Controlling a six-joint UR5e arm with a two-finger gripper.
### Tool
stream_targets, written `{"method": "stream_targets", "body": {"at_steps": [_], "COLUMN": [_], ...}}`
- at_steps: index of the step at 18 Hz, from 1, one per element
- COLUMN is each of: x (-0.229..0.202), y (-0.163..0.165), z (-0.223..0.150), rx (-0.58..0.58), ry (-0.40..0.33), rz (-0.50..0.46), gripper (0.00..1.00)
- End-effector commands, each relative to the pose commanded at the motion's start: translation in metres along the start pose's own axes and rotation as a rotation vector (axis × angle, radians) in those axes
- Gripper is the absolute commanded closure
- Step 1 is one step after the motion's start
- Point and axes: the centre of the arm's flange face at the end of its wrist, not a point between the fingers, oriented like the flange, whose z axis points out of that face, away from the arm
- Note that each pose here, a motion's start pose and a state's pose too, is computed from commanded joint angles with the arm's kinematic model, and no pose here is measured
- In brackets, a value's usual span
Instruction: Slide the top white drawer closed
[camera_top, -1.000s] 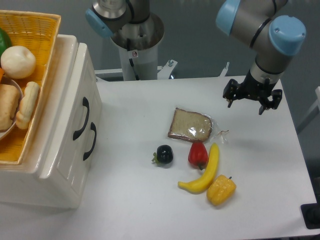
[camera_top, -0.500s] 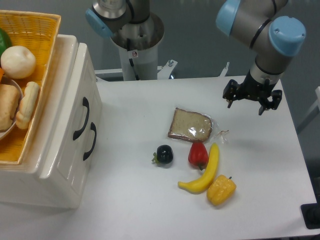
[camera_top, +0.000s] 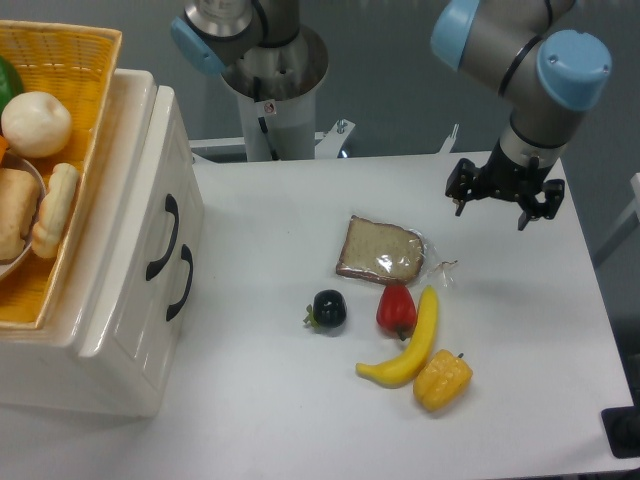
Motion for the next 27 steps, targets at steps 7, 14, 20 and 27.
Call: {"method": "stream_targets", "body": {"at_steps": [7, 14, 20, 27], "x": [0.006, 0.013, 0.028, 0.041], "y": [-0.013, -0.028, -0.043, -0.05], "z": [0.0, 0.002, -0.003, -0.018], "rx": [0.005, 0.004, 0.041, 0.08], "ry": [-0.001, -0.003, 0.011, 0.002], "rz": [0.022, 0.051, 0.067, 0.084], "gripper": [0.0, 0.0, 0.0, 0.0]}}
